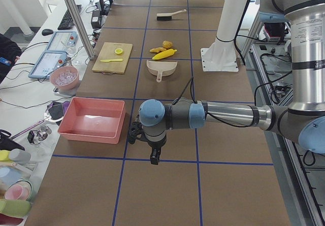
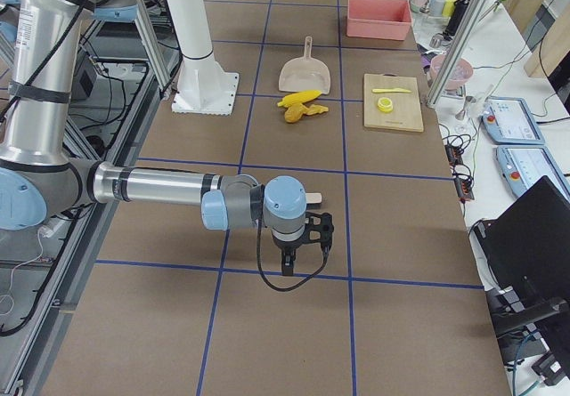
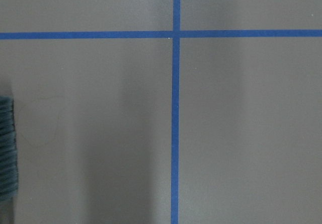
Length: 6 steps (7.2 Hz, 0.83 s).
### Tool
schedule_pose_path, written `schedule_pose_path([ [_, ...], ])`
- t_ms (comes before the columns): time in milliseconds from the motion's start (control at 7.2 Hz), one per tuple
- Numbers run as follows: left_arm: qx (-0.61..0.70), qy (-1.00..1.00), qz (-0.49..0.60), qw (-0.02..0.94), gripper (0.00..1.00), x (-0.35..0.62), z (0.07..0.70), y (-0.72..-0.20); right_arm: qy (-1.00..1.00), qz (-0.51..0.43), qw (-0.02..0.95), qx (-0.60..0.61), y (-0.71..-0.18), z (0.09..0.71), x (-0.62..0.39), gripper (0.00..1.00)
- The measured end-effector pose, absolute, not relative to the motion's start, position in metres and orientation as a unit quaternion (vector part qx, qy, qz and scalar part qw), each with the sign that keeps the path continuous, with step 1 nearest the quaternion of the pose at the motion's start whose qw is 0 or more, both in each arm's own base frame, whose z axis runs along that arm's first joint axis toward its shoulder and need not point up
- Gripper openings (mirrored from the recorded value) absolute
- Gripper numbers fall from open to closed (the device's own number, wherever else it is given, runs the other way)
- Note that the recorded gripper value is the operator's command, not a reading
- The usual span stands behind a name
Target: Sweep and dump trash into bin
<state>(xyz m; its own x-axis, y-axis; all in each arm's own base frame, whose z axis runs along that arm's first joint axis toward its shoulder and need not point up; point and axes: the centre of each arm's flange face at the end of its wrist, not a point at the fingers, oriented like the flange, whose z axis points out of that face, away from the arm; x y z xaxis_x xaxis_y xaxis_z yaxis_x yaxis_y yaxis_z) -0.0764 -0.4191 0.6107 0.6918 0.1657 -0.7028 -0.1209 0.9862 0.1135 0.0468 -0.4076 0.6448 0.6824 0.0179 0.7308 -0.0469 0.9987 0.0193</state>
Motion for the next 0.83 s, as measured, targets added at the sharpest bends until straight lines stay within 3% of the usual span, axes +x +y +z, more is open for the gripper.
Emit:
schedule_pose_path([
  [417, 0.087, 0.401, 0.126, 0.903, 0.98, -0.053, 0.544, -0.439, -0.404, 0.002, 0.914, 0.024, -0.421, 0.614, 0.035, 1.00],
  [833, 0.189, 0.401, 0.300, 0.845, 0.98, 0.080, 0.410, -0.516, -0.411, -0.025, 0.910, 0.037, -0.422, 0.588, 0.018, 1.00],
])
